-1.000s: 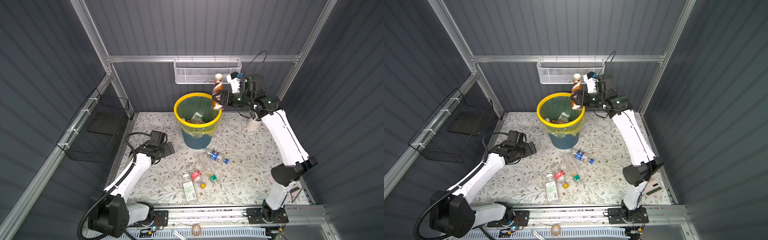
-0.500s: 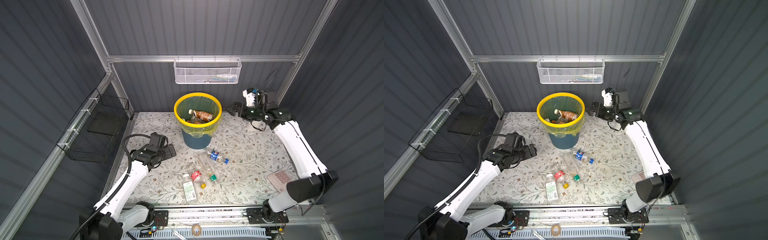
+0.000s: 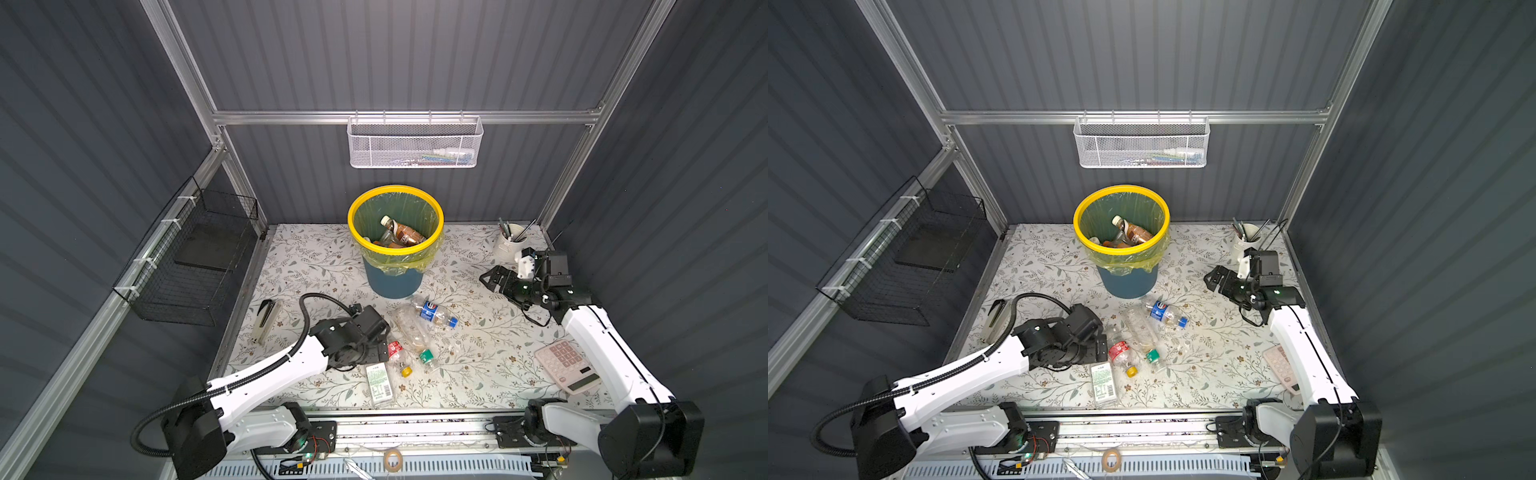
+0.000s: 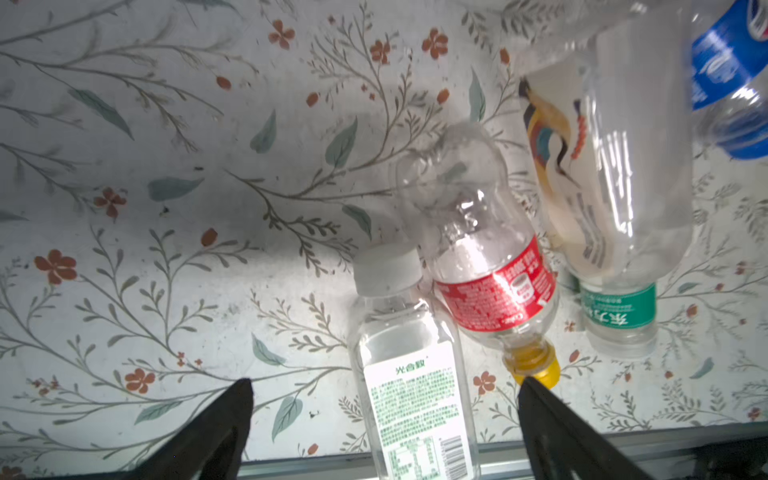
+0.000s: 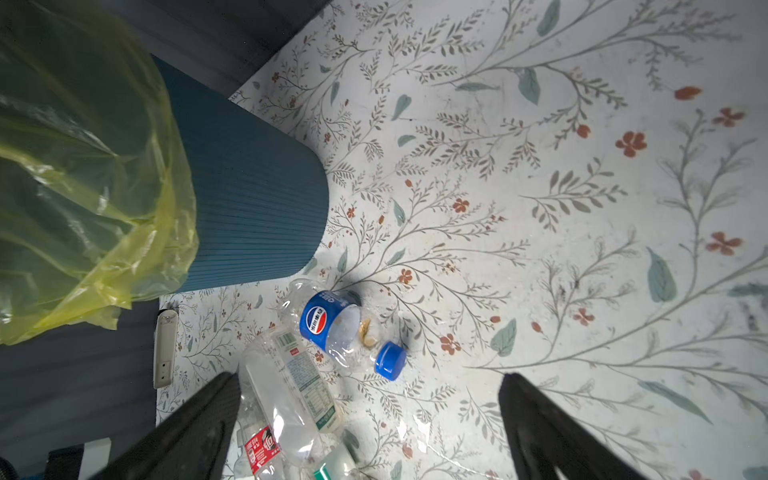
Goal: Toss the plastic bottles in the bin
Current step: 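Move the left gripper down onto the white-capped square bottle, then close the left gripper on the white-capped bottle and lift it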
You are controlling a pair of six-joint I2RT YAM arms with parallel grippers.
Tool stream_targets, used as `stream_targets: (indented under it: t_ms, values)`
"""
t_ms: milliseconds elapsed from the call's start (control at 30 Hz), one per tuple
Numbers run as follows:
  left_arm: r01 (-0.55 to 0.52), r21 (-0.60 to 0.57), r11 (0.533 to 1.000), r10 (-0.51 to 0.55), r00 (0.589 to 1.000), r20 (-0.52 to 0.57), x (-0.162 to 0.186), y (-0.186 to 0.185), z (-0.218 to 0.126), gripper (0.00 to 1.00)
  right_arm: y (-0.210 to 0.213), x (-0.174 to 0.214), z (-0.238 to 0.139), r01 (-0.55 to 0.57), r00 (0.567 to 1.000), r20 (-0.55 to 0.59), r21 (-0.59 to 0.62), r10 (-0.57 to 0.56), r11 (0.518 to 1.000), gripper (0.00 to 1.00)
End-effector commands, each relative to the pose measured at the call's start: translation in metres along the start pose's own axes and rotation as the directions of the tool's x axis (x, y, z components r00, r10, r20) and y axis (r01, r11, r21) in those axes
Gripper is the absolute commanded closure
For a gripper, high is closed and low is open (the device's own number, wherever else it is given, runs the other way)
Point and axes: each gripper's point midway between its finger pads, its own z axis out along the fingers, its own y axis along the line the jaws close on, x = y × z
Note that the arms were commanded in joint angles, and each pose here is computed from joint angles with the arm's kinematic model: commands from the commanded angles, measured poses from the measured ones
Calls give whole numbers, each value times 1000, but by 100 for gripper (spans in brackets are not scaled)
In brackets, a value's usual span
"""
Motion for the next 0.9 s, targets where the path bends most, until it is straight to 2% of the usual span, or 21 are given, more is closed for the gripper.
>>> stream_targets:
  t_ms: [0,233,367,533,600,700,800,867]
  values:
    - [13,-98,995,-14,1000,-15,16,5,4,0,6,-12,-5,6,998,57,-40,-4,999,1]
    - [-55,-139,989,47,997,-59,37,-16,23,1,-1,-13,-2,-2,999,52,-33,4,999,1]
    - [-70,-158,985,57,995,-85,44,-19,38,1,-7,-10,0,-12,999,43,-32,14,999,1]
    - [-72,-175,982,55,993,-102,52,-14,55,6,-14,-4,1,-27,999,35,-23,28,999,1]
    - [-72,-178,981,51,991,-121,58,-10,63,10,-17,-2,2,-30,999,32,-20,31,999,1]
    - [-62,-205,977,39,993,-113,60,0,65,23,-19,-2,1,-35,999,36,-15,35,999,1]
    - [-29,-208,978,14,997,-72,55,10,58,34,-22,-2,-1,-39,998,42,-6,39,999,1]
    - [23,-200,979,-29,999,-28,48,19,50,37,-25,-2,-1,-45,998,45,1,44,999,1]
